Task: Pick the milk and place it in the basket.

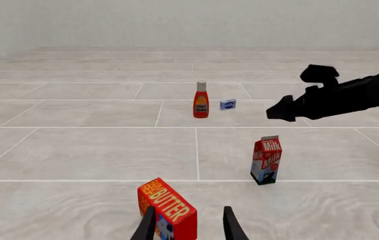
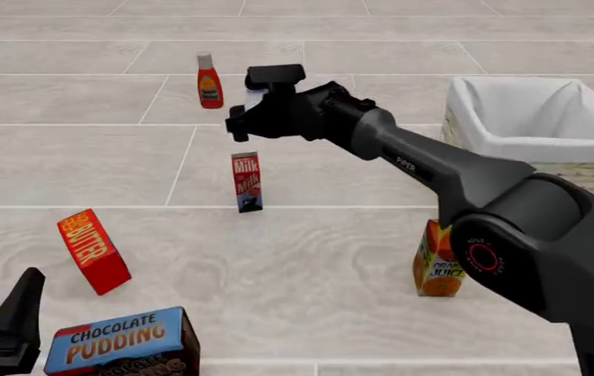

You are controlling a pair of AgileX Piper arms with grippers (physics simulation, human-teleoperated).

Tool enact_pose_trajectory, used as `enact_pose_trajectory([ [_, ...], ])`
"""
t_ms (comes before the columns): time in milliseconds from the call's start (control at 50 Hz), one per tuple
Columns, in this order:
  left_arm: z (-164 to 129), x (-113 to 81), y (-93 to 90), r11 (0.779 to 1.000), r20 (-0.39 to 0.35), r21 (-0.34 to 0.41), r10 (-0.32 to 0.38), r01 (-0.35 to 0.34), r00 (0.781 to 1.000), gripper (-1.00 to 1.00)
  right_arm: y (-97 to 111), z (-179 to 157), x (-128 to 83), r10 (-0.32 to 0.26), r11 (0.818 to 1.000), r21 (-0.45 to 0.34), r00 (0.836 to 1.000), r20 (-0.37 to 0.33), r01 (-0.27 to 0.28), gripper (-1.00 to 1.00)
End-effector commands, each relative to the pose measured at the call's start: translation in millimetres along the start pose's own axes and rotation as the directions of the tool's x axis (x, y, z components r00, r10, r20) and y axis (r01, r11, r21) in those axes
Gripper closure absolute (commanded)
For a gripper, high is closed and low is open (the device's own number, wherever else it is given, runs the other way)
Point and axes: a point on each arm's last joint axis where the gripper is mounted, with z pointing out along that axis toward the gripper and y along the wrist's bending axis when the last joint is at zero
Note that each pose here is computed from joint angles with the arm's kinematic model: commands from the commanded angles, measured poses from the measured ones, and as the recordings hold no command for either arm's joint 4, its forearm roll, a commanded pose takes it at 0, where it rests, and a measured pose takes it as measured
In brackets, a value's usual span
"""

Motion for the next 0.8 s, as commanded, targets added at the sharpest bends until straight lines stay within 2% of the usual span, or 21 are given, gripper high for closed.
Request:
enact_pose_trajectory([
  [20,0,0.0,0.0,1.0,0.0,0.0,0.0,0.0,1.0,-1.0,-2,21,16,0.022,1.0,0.005,0.999,-0.035,-0.022,-1.0],
  [600,0,0.0,0.0,1.0,0.0,0.0,0.0,0.0,1.0,-1.0,13,49,48,0.057,0.998,-0.009,0.994,-0.09,-0.058,-1.0],
  [800,0,0.0,0.0,1.0,0.0,0.0,0.0,0.0,1.0,-1.0,11,57,59,0.066,0.998,-0.005,0.992,-0.108,-0.067,-1.0],
])
